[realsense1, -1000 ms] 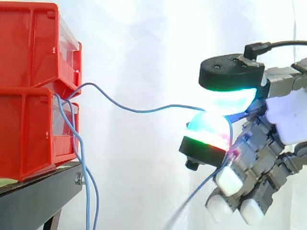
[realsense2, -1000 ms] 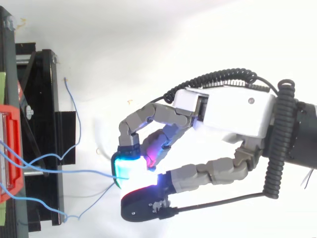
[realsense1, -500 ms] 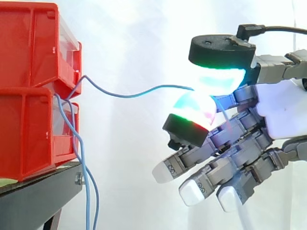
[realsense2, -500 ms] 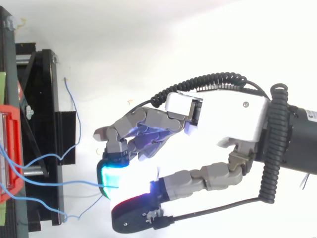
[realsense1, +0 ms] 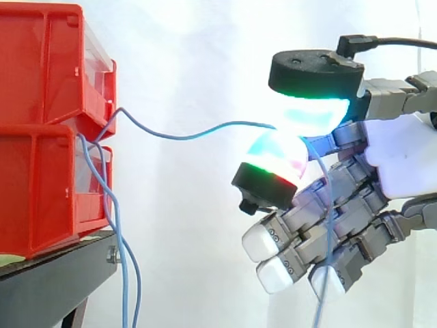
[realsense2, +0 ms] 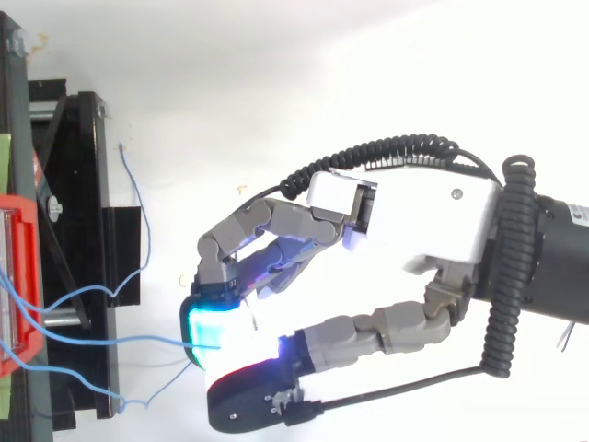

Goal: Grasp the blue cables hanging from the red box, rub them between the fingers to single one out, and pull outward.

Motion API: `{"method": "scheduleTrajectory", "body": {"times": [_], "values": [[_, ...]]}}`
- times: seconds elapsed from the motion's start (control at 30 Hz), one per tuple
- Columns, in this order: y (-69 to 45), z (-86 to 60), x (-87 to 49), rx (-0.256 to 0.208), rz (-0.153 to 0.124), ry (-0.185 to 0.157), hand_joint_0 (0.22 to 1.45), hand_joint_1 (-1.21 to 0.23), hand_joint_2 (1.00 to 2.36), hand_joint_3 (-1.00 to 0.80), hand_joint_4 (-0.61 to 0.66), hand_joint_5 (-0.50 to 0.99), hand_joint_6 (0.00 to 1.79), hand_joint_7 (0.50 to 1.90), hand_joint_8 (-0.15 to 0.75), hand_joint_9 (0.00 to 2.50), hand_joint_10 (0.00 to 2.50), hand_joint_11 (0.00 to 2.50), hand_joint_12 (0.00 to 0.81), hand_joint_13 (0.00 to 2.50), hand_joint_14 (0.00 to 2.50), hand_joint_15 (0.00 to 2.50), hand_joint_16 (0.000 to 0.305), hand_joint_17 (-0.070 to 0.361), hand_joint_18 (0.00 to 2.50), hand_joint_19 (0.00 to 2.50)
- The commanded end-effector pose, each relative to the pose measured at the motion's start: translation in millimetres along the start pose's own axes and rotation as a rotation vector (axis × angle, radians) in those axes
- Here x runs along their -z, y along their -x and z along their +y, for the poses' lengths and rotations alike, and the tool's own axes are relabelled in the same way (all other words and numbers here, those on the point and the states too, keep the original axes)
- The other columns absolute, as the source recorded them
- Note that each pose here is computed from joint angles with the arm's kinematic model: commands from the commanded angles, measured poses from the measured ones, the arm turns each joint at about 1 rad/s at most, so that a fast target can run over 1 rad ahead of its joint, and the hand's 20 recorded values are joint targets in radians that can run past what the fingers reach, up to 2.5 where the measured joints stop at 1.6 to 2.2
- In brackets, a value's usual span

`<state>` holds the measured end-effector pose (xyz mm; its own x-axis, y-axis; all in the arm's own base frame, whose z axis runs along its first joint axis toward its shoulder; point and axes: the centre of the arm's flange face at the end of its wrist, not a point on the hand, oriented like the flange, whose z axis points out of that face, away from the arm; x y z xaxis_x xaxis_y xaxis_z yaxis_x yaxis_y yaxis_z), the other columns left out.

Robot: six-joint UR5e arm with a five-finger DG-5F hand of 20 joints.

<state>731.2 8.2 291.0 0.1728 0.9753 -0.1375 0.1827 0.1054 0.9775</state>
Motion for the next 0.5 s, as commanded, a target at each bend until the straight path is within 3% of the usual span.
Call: {"method": "scheduleTrajectory", "body": {"times": [0.0, 0.47], "values": [[-0.7, -0.4, 0.4, 0.000, -0.002, -0.001, 0.59, -0.89, 1.00, 0.03, -0.13, -0.07, 0.91, 1.08, 0.376, 0.81, 0.00, 0.20, 0.478, 0.80, 0.01, 0.27, 0.064, 0.145, 0.83, 0.25], [-0.4, -1.4, -0.4, 0.001, 0.001, -0.001, 0.60, -0.89, 1.00, 0.03, -0.11, -0.07, 0.91, 1.09, 0.379, 0.80, 0.00, 0.17, 0.466, 0.81, 0.01, 0.28, 0.064, 0.144, 0.84, 0.26]]}}
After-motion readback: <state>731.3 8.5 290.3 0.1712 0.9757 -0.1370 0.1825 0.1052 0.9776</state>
